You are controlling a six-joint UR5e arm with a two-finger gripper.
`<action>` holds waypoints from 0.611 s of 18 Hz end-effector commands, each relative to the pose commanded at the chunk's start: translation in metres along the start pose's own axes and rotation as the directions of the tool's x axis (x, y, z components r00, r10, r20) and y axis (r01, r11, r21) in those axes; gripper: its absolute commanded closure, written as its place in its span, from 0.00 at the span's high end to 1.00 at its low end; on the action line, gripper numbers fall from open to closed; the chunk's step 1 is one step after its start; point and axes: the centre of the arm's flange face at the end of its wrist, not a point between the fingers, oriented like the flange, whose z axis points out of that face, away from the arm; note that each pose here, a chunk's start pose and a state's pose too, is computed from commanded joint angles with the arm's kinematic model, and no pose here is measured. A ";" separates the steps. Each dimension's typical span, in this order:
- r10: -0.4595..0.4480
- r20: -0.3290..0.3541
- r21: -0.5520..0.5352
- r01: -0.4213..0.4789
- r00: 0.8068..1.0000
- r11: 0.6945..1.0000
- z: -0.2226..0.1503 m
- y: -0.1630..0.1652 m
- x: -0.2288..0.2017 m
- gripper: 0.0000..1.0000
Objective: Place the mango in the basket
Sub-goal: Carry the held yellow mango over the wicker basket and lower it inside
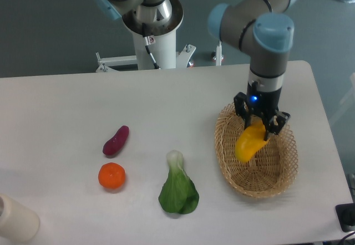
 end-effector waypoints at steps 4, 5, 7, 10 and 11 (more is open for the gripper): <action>-0.001 -0.003 -0.001 0.001 1.000 1.000 0.023 0.003 -0.001 0.59; 0.001 -0.003 -0.001 -0.001 1.000 1.000 0.032 0.004 -0.001 0.59; -0.007 -0.015 -0.004 0.007 1.000 1.000 0.041 0.005 0.001 0.59; -0.005 -0.041 -0.008 0.004 0.999 1.000 0.051 0.008 0.010 0.59; -0.006 -0.049 -0.010 0.005 0.999 1.000 0.054 0.009 0.013 0.60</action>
